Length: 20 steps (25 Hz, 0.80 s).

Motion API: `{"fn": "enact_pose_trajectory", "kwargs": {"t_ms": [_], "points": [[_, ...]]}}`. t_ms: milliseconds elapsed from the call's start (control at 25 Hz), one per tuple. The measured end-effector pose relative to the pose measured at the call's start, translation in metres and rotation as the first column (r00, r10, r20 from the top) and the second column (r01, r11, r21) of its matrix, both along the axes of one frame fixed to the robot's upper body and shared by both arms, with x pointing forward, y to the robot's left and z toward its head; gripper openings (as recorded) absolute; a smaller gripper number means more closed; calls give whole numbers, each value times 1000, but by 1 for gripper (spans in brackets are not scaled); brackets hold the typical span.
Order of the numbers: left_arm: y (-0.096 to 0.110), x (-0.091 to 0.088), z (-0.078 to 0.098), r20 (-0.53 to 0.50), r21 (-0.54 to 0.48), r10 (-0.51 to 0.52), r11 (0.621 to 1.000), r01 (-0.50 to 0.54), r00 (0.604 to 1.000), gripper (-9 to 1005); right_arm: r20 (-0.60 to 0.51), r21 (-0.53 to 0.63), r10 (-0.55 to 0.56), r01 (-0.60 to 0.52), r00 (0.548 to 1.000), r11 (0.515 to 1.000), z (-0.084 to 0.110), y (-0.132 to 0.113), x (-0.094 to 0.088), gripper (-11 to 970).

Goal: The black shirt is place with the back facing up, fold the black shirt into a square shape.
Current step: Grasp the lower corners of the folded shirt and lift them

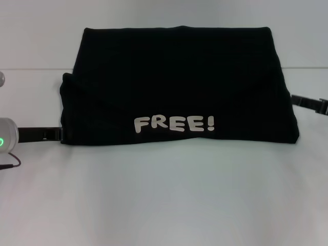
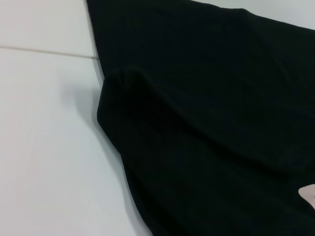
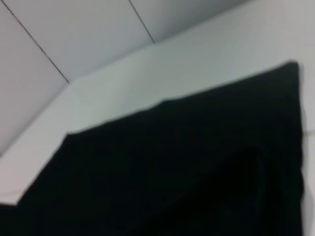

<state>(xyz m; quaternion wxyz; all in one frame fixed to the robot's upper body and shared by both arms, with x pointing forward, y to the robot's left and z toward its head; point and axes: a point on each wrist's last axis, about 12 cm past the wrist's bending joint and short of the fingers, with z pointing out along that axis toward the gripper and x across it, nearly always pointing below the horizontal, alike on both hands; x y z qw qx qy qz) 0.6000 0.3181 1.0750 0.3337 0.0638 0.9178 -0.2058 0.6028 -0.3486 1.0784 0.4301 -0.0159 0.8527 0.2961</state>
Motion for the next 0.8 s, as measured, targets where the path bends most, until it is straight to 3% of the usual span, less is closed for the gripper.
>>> {"fn": "enact_pose_trajectory", "kwargs": {"t_ms": [320, 800], "points": [[2, 1, 5, -5, 28, -29, 999, 29, 1000, 8, -168, -89, 37, -52, 985, 995, 0, -5, 2, 665], [0, 7, 10, 5, 41, -42, 998, 41, 999, 17, -167, -101, 94, -112, 981, 988, -2, 19, 8, 642]]}}
